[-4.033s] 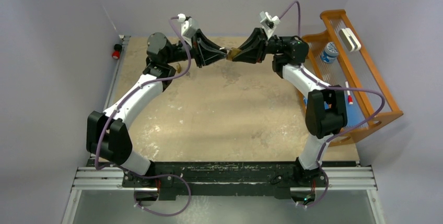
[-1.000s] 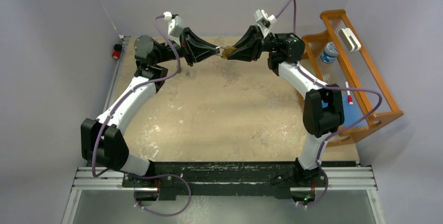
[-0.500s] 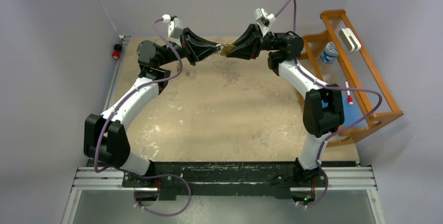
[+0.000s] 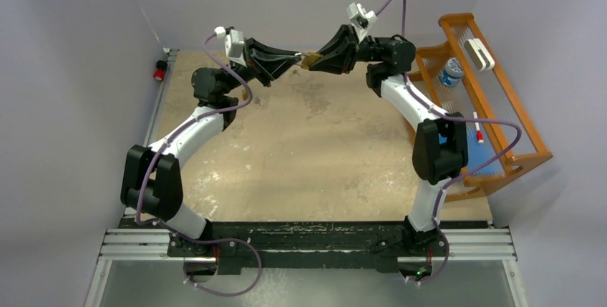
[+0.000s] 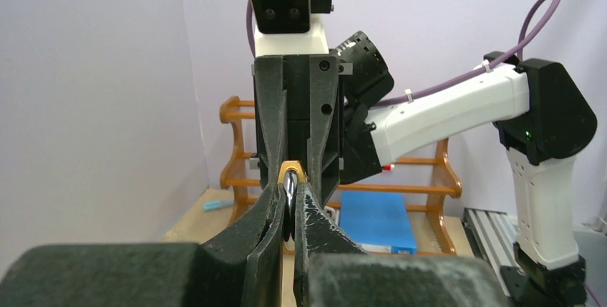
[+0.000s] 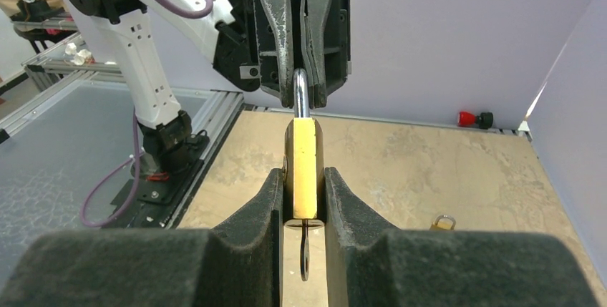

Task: Lock with the key
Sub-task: Lock the lock.

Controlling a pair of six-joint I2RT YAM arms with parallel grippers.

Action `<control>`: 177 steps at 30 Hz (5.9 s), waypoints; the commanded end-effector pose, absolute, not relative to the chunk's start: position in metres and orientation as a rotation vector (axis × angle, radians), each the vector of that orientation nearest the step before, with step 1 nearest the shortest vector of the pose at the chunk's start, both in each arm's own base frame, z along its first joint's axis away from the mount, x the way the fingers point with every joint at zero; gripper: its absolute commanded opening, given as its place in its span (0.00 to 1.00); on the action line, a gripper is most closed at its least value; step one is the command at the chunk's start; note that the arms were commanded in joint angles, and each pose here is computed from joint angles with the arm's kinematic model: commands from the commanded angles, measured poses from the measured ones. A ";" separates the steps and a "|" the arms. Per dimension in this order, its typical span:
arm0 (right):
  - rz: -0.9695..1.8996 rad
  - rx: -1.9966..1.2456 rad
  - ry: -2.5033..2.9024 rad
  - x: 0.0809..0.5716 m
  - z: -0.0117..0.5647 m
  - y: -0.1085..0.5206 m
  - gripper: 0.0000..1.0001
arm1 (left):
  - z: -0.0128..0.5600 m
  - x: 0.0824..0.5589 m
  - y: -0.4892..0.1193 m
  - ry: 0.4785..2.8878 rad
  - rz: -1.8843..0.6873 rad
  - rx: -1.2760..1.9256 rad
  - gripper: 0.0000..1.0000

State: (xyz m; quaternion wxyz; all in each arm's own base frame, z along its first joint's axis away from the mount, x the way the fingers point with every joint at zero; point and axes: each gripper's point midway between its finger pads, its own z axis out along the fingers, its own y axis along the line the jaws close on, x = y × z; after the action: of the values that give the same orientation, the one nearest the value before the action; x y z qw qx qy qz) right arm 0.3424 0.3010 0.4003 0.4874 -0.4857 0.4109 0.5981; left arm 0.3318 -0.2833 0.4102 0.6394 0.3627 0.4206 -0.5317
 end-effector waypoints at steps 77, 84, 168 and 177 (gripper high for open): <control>1.519 -1.082 0.739 0.289 0.481 0.284 0.54 | 0.375 0.368 -0.268 1.272 -1.085 0.830 0.00; 1.453 -0.954 0.793 0.314 0.472 0.250 0.92 | 0.406 0.355 -0.256 1.210 -1.024 0.842 0.00; 1.429 -0.897 0.926 0.341 0.389 0.256 0.00 | 0.439 0.341 -0.237 1.133 -0.950 0.787 0.00; 1.349 -0.727 0.964 0.356 0.378 0.224 0.00 | 0.444 0.361 -0.210 1.157 -0.855 0.660 0.00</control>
State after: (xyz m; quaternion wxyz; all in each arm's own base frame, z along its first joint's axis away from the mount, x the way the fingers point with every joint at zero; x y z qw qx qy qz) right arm 0.3779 0.2400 0.3362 0.5177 -0.2780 0.5074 0.6303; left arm 0.3626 -0.2321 0.4027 0.6354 0.3141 0.5604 -0.4285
